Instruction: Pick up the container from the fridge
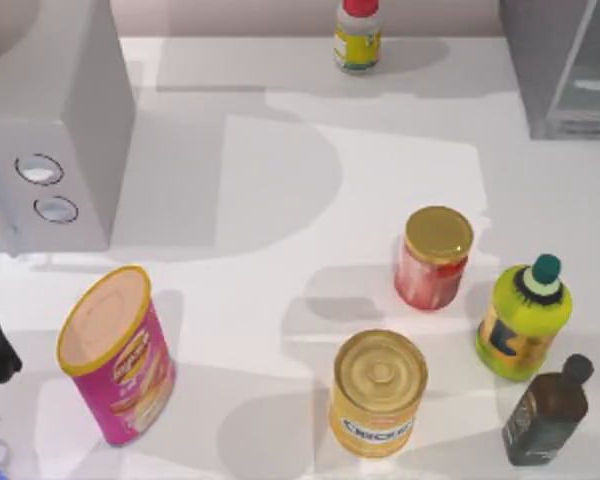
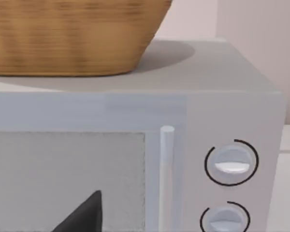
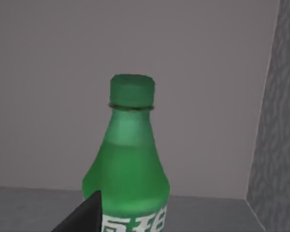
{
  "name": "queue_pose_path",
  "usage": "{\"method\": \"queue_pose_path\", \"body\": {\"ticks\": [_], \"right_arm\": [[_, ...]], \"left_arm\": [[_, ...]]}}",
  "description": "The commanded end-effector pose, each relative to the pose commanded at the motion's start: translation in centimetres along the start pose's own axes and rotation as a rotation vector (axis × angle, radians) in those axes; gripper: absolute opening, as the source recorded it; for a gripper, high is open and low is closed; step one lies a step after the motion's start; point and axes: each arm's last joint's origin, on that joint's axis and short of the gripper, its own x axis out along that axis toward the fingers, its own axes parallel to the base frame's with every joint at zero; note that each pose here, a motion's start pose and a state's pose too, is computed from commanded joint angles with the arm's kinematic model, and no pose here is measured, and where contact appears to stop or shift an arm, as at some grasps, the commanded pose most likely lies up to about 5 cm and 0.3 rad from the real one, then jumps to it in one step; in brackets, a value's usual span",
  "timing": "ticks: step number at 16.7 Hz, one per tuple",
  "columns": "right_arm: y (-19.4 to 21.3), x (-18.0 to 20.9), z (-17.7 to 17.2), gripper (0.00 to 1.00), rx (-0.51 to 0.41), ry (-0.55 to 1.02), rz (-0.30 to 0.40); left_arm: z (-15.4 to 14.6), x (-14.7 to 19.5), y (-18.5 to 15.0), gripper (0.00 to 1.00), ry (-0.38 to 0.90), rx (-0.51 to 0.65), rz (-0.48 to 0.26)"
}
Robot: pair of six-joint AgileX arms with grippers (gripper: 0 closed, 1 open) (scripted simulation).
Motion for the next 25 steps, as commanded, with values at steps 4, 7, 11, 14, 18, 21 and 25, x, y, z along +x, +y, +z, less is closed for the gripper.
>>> {"method": "queue_pose_path", "body": {"ticks": [4,7,11,14,18,21,25], "right_arm": [[2.5,2.8,-2.9,1.0,0.051,0.084,0.026],[3.8,3.2,-4.2,1.0,0.07,0.12,0.039],[4.0,3.3,-4.4,1.0,0.072,0.124,0.041],[3.9,3.5,-4.4,1.0,0.071,0.125,0.04],[4.0,6.6,-4.8,1.0,0.071,0.121,0.041],[4.2,8.8,-5.0,1.0,0.071,0.12,0.041],[4.3,9.2,-5.1,1.0,0.072,0.124,0.041]], "left_arm": [[0.0,0.0,0.0,1.0,0.0,0.0,0.0],[0.0,0.0,0.0,1.0,0.0,0.0,0.0],[0.0,0.0,0.0,1.0,0.0,0.0,0.0],[0.0,0.0,0.0,1.0,0.0,0.0,0.0],[0.0,0.0,0.0,1.0,0.0,0.0,0.0],[0.0,0.0,0.0,1.0,0.0,0.0,0.0],[0.0,0.0,0.0,1.0,0.0,0.0,0.0]]}}
